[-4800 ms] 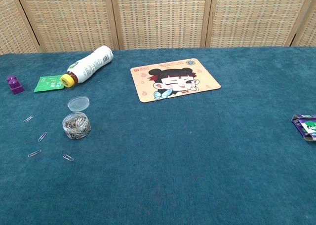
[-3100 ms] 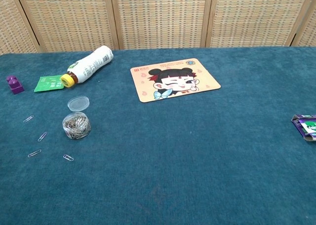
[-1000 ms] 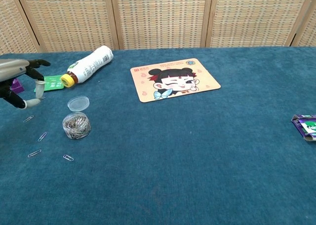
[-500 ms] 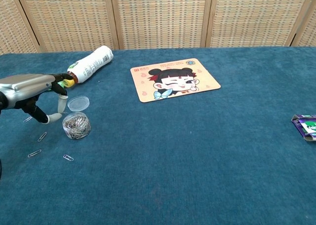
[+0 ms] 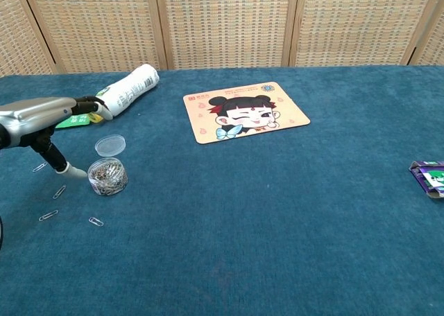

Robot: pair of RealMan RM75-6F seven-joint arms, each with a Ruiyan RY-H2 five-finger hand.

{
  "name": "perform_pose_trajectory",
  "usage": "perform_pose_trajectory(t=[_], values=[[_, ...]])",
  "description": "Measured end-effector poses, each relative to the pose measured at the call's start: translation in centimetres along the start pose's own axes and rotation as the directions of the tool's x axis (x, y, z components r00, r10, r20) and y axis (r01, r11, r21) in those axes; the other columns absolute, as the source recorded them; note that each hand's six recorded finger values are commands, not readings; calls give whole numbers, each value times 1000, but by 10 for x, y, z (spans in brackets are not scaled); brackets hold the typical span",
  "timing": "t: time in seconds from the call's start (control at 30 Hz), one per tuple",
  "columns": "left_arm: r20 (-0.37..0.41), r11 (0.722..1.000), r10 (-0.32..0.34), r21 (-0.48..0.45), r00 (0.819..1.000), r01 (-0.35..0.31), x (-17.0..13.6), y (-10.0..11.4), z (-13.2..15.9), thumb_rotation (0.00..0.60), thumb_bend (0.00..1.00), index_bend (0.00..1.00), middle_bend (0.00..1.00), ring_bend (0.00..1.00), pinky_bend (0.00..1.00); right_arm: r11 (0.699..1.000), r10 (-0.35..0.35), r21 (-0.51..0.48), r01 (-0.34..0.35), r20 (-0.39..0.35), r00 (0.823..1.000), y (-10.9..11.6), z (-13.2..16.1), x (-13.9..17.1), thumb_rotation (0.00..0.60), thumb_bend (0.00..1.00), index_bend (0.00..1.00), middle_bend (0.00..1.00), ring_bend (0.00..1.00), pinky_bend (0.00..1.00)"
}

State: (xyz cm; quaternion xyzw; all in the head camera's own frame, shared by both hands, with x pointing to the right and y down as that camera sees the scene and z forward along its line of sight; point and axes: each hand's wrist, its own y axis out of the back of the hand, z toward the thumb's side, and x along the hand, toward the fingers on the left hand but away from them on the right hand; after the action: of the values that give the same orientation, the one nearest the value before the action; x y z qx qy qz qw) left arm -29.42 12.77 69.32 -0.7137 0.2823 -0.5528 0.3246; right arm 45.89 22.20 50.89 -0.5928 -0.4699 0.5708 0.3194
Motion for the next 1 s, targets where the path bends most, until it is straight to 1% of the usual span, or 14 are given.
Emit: perform_pose_trajectory(t=[0.03, 0.13, 0.23, 0.47, 0.57, 0.67, 0.73, 0.87, 0.9, 1.0], values=[[1, 1000, 10, -2, 1000, -10, -1, 3, -2, 600, 127, 184, 0, 0, 0, 1000, 0, 0, 0, 0, 1000, 0, 0, 0, 600, 0, 0, 0, 0, 0], [-15, 999, 44, 23, 999, -44, -6, 16, -20, 600, 130, 269, 0, 0, 0, 1000, 1, 0, -1, -1, 1000, 0, 1, 0, 600, 0, 0, 0, 0, 0], [-35, 998, 52, 46, 998, -51, -11, 23, -43, 600, 149, 319, 0, 0, 0, 1000, 1, 1, -1, -2, 1000, -1, 1, 0, 600, 0, 0, 0, 0, 0], [-83, 993, 28, 117, 996, -18, -10, 15, -94, 600, 217, 387, 0, 0, 0, 1000, 9, 17, -9, -6, 1000, -4, 4, 0, 600, 0, 0, 0, 0, 0], [-100, 992, 23, 124, 995, -10, -7, 10, -114, 600, 235, 396, 0, 0, 0, 1000, 13, 24, -13, -3, 1000, -6, 4, -1, 600, 0, 0, 0, 0, 0], [-112, 993, 8, 120, 994, 6, -3, 2, -128, 600, 278, 397, 0, 0, 0, 999, 18, 31, -18, -1, 1000, -8, 4, -1, 600, 0, 0, 0, 0, 0], [-113, 993, -5, 117, 994, 18, -1, -4, -131, 600, 341, 398, 0, 0, 0, 999, 20, 34, -20, 1, 1000, -10, 4, -2, 600, 0, 0, 0, 0, 0], [-108, 993, -43, 104, 993, 54, 4, -18, -129, 600, 557, 396, 0, 0, 0, 999, 21, 36, -21, 4, 1000, -10, 4, -3, 600, 0, 0, 0, 0, 0], [-110, 992, -51, 105, 993, 63, 4, -20, -130, 600, 621, 396, 0, 0, 0, 999, 21, 37, -21, 4, 1000, -10, 4, -3, 600, 0, 0, 0, 0, 0], [-130, 990, -77, 106, 989, 91, 4, -26, -132, 600, 773, 391, 0, 0, 0, 999, 20, 34, -21, 4, 1000, -10, 4, -2, 600, 0, 0, 0, 0, 0]])
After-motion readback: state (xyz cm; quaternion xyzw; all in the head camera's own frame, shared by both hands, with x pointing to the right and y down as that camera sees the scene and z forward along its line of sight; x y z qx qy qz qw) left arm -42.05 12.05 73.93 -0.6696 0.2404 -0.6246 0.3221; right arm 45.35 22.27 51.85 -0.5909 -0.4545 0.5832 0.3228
